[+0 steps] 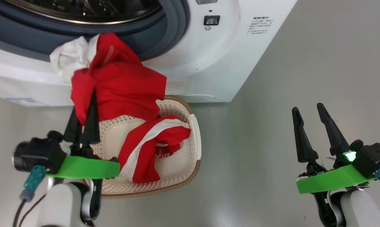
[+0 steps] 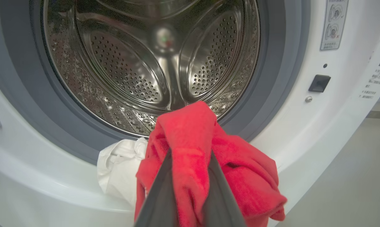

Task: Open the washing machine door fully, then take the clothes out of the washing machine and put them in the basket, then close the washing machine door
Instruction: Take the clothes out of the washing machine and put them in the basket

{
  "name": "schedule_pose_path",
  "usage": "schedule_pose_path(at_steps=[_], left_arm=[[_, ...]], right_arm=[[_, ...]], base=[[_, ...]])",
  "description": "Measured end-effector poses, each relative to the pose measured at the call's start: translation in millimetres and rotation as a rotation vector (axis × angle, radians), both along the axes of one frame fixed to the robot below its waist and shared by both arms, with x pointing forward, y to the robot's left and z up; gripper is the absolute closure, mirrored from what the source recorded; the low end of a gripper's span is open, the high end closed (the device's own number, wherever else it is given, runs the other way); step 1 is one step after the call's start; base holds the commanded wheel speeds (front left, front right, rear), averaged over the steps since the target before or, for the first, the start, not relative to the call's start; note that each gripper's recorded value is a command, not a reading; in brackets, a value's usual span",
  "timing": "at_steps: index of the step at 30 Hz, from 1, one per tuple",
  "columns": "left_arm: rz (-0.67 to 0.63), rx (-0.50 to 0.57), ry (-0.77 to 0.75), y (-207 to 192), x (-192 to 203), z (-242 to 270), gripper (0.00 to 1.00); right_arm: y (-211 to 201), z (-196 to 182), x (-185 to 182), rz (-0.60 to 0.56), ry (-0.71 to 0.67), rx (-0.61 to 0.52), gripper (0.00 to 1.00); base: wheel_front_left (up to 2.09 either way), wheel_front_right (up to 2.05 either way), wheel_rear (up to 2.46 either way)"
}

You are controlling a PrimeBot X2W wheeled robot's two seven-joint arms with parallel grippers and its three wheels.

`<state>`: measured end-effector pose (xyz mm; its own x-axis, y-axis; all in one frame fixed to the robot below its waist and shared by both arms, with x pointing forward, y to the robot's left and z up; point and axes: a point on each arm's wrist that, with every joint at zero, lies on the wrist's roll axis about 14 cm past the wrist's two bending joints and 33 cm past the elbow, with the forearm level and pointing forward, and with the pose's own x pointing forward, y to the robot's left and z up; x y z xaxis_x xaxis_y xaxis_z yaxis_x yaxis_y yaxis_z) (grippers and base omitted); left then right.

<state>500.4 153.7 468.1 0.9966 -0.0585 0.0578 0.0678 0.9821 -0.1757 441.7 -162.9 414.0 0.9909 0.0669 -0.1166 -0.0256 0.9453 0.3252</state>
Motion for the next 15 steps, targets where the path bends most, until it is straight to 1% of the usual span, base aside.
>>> schedule_pose_path(at_steps=[1, 2, 11, 15], left_arm=[[-0.012, 0.000, 0.050, -3, -2, -18, 1.00], [-0.012, 0.000, 0.050, -3, -2, -18, 1.00], [-0.047, 0.000, 0.253, -13, -12, -90, 1.00], [-0.068, 0.000, 0.333, -20, -19, -118, 1.00]], right_arm=[[0, -4, 1, 0.000, 0.008, 0.000, 0.00], [0, -4, 1, 0.000, 0.008, 0.000, 0.00], [-1, -15, 11, -0.001, 0.021, -0.002, 0.00], [-2, -25, 10, -0.003, 0.047, -0.004, 0.00]], base=[[0.00, 0.00, 0.00], [0.00, 0.00, 0.00], [0.00, 0.00, 0.00], [0.00, 0.00, 0.00]])
